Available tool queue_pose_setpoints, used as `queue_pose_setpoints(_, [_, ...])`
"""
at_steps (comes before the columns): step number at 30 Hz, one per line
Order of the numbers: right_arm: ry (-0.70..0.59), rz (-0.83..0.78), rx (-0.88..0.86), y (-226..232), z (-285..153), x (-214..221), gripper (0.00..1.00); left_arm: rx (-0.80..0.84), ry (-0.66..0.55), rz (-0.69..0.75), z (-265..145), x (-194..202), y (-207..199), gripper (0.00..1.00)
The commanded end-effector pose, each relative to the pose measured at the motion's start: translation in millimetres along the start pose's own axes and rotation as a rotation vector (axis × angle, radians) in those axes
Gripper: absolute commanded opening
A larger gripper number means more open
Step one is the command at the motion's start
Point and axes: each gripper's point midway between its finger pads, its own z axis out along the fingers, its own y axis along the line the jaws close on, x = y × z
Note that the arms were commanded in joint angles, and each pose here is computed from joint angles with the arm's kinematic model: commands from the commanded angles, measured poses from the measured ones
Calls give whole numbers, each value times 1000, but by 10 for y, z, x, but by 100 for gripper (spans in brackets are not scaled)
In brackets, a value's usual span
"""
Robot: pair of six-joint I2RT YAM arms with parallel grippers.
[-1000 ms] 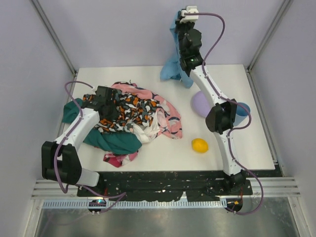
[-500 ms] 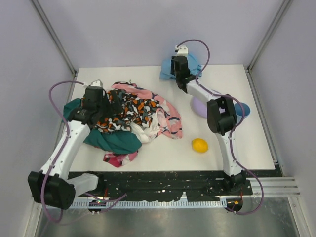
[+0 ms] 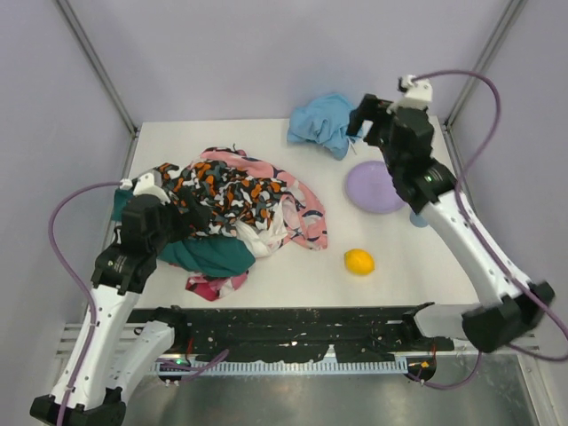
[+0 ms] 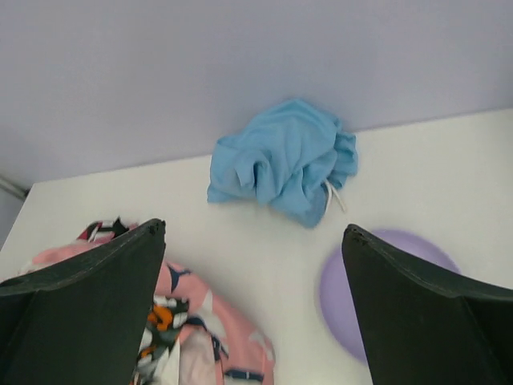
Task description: Pick out a specific cloth from the pile
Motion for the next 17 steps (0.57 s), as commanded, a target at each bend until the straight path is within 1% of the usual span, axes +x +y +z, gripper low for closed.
queue_pose_setpoints(1, [205,42,54,-418,-594,911,95,44,-26,-20,-160,18,-34,100])
queue_pose_setpoints(2, [223,38,47,-524,-764,1118,95,44,-35,-19,-179,18,-22,100])
queue_pose_setpoints(3, [197,63,20,-509,-823,1121,95,35,-50,-22,-196,13,8,99])
queue_pose_setpoints(4, [211,66,20,-609,-942,1335,95,23,-54,-23,-199,20,37,100])
queue_pose_setpoints(5, [165,104,-10,-571,-977,1282,95,10,-58,-22,-202,22,68,100])
queue_pose_setpoints(6, [153,120,-18,-629,-1070,1377,95,-2,-57,-21,-209,29,93,100])
queue_pose_setpoints(8, [112,152,-58,-614,-1174,1353,95,-22,-48,-20,-225,50,133,100])
queue_pose_setpoints(9, [75,163,-66,-627,-1225,1285,95,-30,-47,-18,-230,56,151,100])
queue_pose_setpoints(11, [42,176,-78,-628,-1286,1200,95,-60,-52,-23,-231,60,208,100])
queue_pose_setpoints(14, [32,173,-55,-688,-1336,1170,95,-93,-66,-30,-250,26,260,100])
queue_pose_setpoints(17, [-10,184,-67,-695,-1388,1095,95,-86,-68,-38,-276,7,238,99])
